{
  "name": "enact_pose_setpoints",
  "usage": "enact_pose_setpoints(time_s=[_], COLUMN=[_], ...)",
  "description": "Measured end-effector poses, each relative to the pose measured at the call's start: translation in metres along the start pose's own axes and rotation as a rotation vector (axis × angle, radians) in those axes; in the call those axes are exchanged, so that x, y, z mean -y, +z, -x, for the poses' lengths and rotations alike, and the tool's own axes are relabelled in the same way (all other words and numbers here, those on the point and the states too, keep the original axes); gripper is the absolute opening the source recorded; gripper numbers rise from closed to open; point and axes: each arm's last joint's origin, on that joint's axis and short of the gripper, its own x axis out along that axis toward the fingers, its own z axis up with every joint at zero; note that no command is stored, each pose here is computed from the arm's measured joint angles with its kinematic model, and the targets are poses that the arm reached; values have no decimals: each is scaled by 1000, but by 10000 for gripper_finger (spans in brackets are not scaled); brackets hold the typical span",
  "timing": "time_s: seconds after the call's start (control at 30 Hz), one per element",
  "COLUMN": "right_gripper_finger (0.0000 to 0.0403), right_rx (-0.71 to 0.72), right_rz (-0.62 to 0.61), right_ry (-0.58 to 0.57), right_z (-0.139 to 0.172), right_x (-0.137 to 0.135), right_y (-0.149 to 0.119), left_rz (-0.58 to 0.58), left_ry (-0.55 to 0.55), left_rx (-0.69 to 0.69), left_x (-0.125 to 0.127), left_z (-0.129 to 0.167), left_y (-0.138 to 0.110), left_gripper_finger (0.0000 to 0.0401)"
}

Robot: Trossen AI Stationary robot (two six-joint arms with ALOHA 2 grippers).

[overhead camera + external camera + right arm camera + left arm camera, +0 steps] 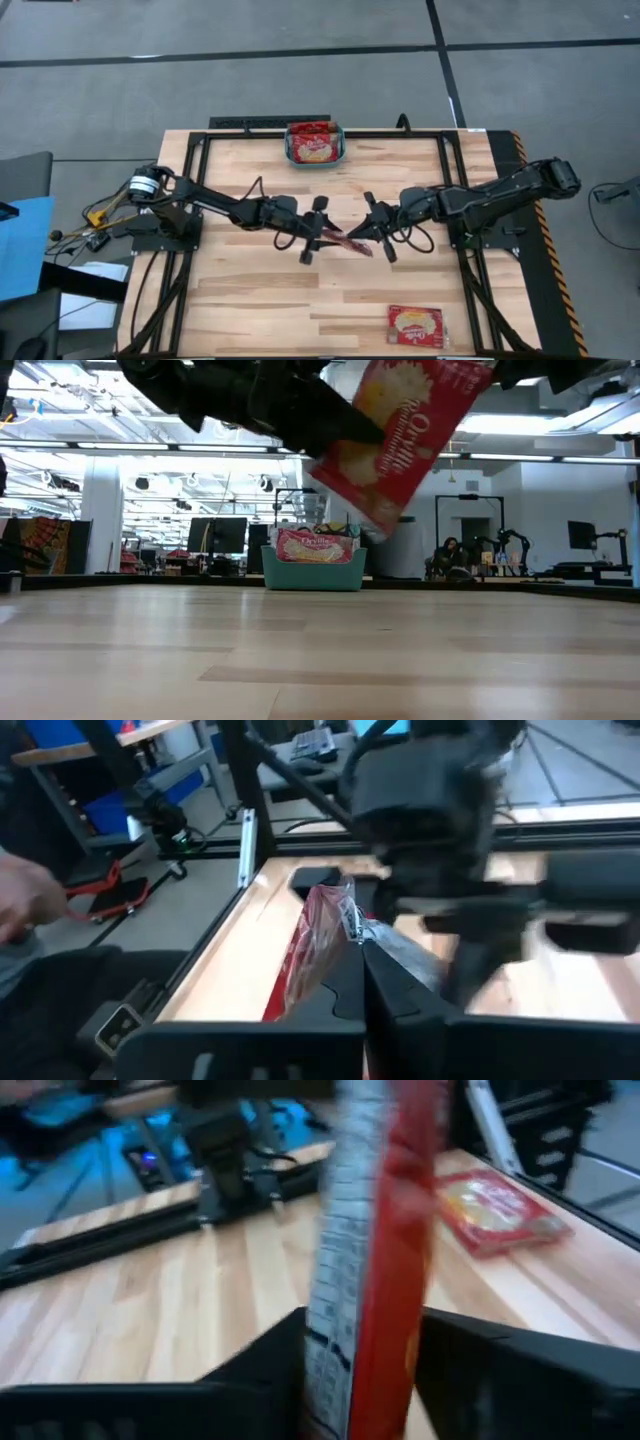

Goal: Sort popcorn bags into baskets
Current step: Put the red popcorn bag into the green basket

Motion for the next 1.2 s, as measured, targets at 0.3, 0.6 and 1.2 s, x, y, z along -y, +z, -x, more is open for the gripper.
enact_pose_setpoints(time_s=[0.3,0.6,1.2], right_gripper_finger=[62,146,225], right_rx=[89,255,469], right_rz=[10,77,-132], right_ry=[-159,-456,-433], right_z=[5,32,20], right_x=[5,-22,3], right_y=[10,11,-59], left_rz=[13,59,184], left_ry=[13,109,257], left_rx=[-1,81,599], left_x=[-5,-9,-23], left_z=[3,11,70], left_y=[10,2,-18], left_gripper_finger=[13,4,3])
